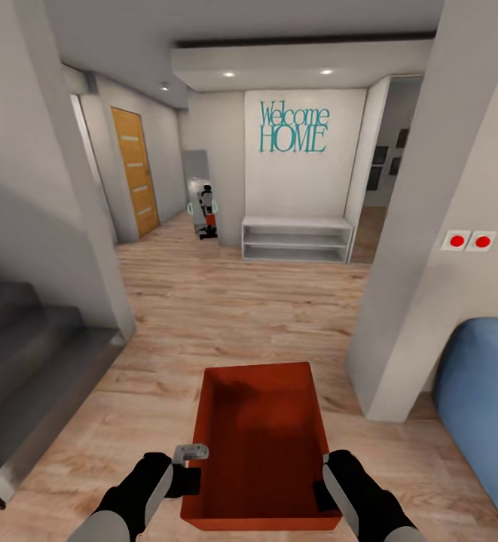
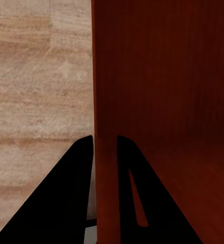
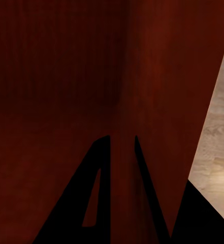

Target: Move the two storage containers from the living room to the garage. In the garage, place one container on the floor and stack the other container on top of it (either order is fine).

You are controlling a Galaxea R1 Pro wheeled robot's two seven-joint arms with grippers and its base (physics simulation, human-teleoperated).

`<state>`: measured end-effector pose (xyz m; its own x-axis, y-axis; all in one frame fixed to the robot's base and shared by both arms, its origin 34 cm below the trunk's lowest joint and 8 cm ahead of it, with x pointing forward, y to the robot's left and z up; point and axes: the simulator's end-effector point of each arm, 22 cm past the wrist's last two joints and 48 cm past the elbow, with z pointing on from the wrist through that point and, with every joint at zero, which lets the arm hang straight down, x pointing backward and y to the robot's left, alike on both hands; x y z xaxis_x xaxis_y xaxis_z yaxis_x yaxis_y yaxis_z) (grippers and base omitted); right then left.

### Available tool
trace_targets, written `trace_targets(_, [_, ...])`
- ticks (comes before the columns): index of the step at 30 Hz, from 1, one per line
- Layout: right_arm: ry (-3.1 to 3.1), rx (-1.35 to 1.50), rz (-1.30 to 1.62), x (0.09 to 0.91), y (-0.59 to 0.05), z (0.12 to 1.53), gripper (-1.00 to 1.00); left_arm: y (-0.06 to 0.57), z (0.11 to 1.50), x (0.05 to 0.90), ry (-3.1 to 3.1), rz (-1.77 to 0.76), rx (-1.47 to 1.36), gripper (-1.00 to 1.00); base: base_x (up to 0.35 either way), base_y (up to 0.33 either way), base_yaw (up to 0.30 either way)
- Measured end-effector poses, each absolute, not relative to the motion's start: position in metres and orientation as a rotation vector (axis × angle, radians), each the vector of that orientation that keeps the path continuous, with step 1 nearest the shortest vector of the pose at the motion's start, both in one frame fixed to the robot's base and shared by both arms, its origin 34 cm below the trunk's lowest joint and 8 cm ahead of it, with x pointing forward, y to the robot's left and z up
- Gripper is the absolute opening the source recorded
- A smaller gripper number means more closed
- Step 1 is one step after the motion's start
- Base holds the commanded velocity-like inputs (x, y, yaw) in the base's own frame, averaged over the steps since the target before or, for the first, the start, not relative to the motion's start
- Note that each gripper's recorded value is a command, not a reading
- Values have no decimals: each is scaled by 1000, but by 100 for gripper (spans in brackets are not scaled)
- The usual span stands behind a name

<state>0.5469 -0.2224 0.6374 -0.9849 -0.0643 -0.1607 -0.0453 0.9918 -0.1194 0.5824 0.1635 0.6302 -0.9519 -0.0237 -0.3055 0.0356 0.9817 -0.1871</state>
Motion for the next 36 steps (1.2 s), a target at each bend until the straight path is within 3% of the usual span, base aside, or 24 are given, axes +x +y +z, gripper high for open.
trace_targets(36, [2971,-81,-172,547,-222,637,-100,164,630,582,2817,-273,9,-100,324,0,0])
